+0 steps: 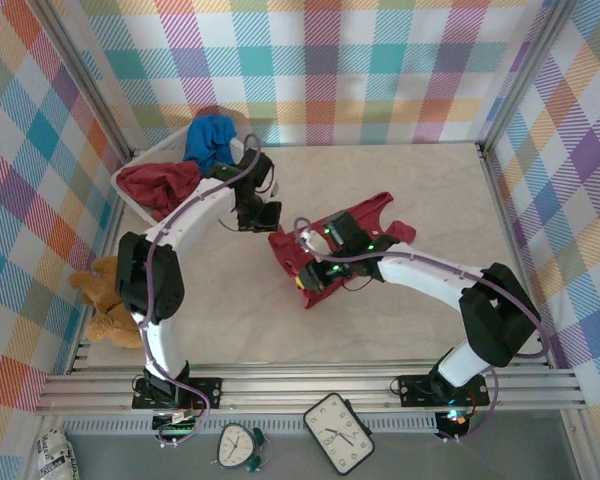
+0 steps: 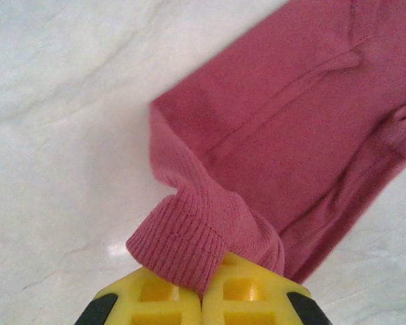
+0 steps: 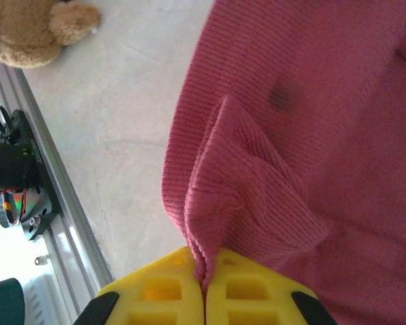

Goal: Fold and stack the tank tops

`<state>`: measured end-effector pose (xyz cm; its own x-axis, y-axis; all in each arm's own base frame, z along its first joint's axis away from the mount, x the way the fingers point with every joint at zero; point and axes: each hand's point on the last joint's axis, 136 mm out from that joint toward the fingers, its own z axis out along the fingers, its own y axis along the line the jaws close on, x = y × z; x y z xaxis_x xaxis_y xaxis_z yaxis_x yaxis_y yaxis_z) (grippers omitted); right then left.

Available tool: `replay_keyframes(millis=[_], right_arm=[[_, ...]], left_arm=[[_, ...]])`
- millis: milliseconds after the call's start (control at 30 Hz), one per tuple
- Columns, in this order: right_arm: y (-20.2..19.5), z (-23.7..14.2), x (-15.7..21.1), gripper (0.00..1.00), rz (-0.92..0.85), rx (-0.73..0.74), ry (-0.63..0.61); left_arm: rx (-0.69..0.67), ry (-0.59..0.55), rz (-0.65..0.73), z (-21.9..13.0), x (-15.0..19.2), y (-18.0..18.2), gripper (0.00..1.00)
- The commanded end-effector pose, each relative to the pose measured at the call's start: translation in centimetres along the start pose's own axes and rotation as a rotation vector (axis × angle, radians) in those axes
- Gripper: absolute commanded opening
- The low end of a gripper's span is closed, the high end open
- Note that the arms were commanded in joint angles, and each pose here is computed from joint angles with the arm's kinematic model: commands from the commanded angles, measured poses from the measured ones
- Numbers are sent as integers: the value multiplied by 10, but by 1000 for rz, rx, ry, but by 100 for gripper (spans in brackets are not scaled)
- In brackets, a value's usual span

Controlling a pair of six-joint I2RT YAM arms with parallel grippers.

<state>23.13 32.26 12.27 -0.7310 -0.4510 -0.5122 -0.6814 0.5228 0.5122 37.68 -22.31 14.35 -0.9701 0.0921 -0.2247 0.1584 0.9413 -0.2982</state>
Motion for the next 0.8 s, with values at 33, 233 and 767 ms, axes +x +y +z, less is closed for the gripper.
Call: replay_keyframes(millis=[33, 233, 767], right_arm=[[-10, -23, 11, 6, 63, -79, 20], [-56, -39, 10, 6, 134, -24, -4], [-147, -53, 14, 7, 277, 66, -28]], left_arm=[[51, 26, 16, 17, -16, -31, 2], [67, 22, 36, 42, -44, -52, 3], [214, -38, 39, 100, -97, -86, 6]])
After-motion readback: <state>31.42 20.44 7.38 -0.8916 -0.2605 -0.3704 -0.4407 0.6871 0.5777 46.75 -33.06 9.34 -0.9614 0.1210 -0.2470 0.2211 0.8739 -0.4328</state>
